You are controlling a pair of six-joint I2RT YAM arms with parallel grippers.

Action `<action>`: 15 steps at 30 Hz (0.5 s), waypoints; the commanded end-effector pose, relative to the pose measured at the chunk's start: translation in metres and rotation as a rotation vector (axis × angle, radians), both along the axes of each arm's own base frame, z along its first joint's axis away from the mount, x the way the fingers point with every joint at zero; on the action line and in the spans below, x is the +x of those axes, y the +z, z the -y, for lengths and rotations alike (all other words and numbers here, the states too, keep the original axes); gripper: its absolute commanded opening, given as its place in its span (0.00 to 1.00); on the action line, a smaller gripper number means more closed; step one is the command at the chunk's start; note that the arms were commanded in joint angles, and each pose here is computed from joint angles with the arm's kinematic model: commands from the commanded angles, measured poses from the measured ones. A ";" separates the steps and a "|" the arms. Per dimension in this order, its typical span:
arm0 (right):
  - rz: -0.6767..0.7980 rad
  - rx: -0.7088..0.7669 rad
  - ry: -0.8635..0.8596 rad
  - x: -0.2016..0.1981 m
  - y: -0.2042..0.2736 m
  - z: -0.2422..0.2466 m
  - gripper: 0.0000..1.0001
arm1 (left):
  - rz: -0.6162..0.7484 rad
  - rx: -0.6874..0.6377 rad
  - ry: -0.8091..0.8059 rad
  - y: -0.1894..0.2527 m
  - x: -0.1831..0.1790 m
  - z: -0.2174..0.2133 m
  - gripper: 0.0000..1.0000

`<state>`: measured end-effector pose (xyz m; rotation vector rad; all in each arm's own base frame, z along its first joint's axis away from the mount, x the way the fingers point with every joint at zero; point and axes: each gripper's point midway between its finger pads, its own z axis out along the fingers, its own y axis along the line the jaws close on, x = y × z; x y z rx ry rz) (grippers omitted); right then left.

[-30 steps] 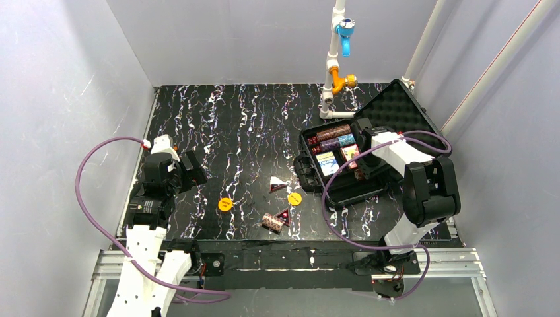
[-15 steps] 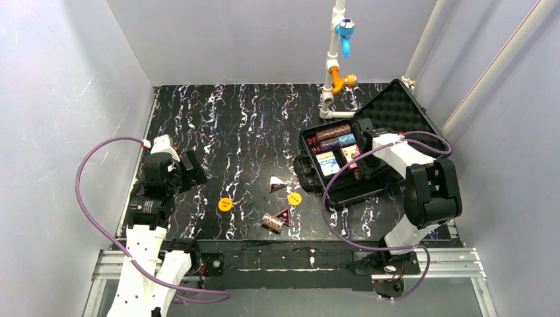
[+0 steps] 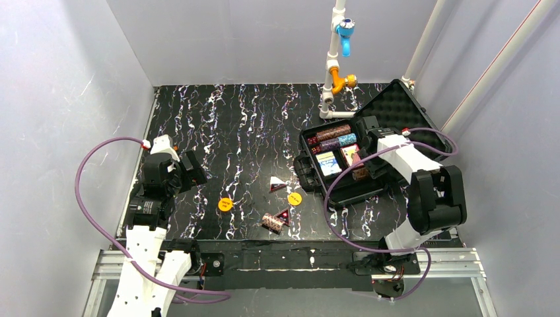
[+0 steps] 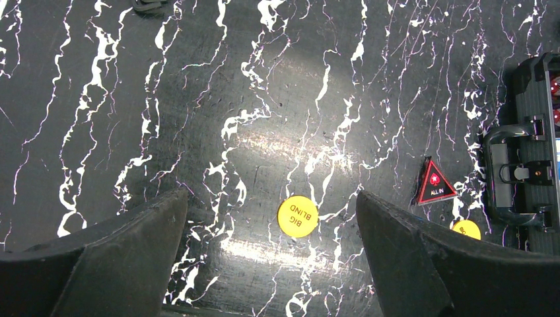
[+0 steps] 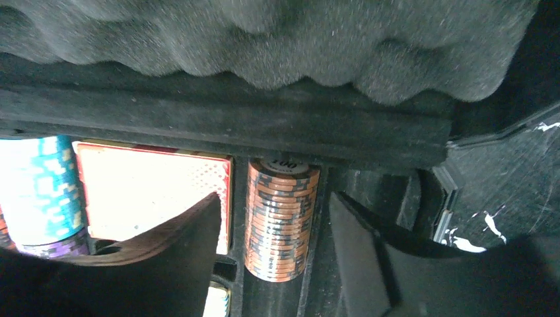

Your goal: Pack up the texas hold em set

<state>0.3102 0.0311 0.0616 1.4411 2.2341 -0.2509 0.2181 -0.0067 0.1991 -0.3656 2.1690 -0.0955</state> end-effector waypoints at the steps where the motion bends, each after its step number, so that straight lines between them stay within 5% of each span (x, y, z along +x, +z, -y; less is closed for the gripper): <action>1: 0.083 -0.058 -0.003 0.009 0.022 0.014 0.75 | 0.004 0.009 0.006 0.000 0.000 -0.002 0.99; 15: 0.216 -0.033 0.128 0.026 0.062 0.005 0.96 | 0.011 0.008 0.005 0.001 -0.002 -0.002 0.99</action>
